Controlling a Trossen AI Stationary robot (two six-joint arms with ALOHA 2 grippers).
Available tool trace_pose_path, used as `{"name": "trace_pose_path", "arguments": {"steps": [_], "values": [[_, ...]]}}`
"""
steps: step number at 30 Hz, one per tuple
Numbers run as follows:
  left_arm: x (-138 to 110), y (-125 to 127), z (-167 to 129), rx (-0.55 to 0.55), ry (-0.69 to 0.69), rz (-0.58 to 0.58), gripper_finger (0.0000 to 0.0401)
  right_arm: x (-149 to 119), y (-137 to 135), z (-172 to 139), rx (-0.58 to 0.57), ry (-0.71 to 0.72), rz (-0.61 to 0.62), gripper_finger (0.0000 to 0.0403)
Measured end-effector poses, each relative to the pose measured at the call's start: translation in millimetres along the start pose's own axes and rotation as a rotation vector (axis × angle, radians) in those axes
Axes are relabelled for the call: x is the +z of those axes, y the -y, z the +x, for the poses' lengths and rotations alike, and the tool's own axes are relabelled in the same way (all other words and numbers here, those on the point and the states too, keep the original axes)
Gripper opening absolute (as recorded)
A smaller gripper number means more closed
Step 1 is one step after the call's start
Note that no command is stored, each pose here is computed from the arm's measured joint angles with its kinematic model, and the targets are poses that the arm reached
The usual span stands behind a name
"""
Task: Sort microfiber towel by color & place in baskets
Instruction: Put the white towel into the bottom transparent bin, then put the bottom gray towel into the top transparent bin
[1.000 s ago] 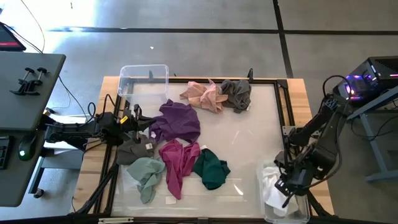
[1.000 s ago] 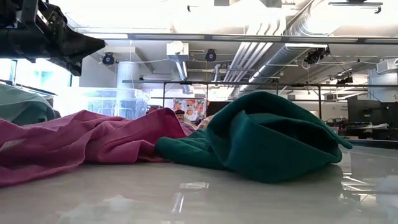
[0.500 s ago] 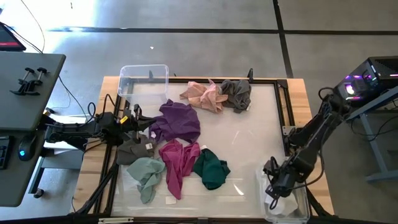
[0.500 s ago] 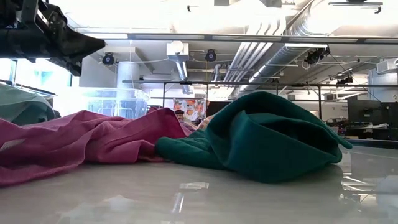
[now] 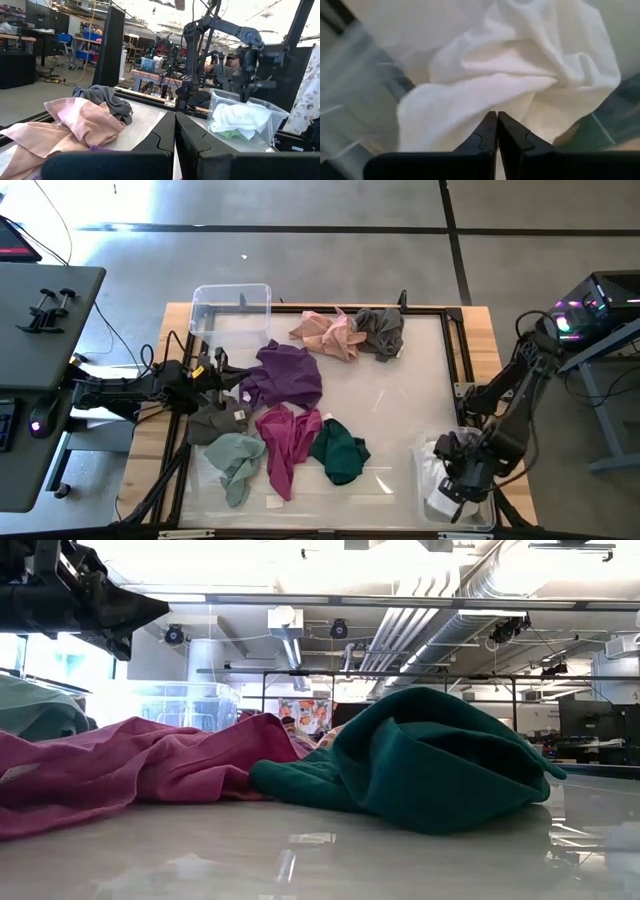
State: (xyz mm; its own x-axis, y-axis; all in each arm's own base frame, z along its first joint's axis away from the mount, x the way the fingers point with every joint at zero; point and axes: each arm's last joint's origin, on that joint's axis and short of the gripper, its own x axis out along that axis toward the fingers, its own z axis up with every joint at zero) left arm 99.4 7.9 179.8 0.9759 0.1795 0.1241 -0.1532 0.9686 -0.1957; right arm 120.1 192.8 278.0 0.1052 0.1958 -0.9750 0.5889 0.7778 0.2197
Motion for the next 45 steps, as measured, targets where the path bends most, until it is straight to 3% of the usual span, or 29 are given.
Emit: {"name": "trace_pose_path", "arguments": {"steps": [5, 7, 9, 15, 21, 25, 28, 31, 39, 42, 45], "values": [[0, 0, 0, -0.001, -0.001, 0.000, 0.0000, 2, -6, -36, 0.031, 0.203, -0.087, 0.0002], [0, 0, 0, 0.000, 0.002, 0.000, 0.0000, 7, -8, -42, 0.043, 0.349, -0.140, 0.0004], [1, 0, 0, -0.002, 0.007, -0.001, 0.0000, 12, -8, -43, 0.032, 0.407, -0.167, 0.0010], [1, 0, 0, -0.002, 0.006, -0.001, 0.0000, 20, -4, -29, -0.008, 0.237, -0.103, 0.0051], [1, 0, 0, -0.001, 0.005, 0.002, 0.0000, 14, 1, -2, -0.019, 0.004, 0.039, 0.0136], [1, 0, 0, -0.001, 0.005, 0.017, 0.0000, 12, 9, 18, -0.064, -0.101, 0.063, 0.0185], [1, 0, 0, -0.002, 0.005, 0.021, 0.0000, 8, 16, 25, -0.120, -0.285, 0.078, 0.0198], [1, 0, 0, -0.002, 0.005, 0.026, 0.0000, 8, 17, 20, -0.146, -0.302, 0.101, 0.0196], [1, 0, 0, -0.003, 0.013, 0.026, 0.0000, 12, -8, -37, 0.048, -0.074, 0.036, 0.0174], [2, 0, 0, -0.004, 0.018, 0.038, 0.0000, 19, -14, -56, 0.112, 0.183, -0.063, 0.0170], [6, 1, 0, -0.009, 0.057, 0.081, 0.0000, 37, -17, -68, 0.064, 0.555, -0.246, 0.0170]]}}
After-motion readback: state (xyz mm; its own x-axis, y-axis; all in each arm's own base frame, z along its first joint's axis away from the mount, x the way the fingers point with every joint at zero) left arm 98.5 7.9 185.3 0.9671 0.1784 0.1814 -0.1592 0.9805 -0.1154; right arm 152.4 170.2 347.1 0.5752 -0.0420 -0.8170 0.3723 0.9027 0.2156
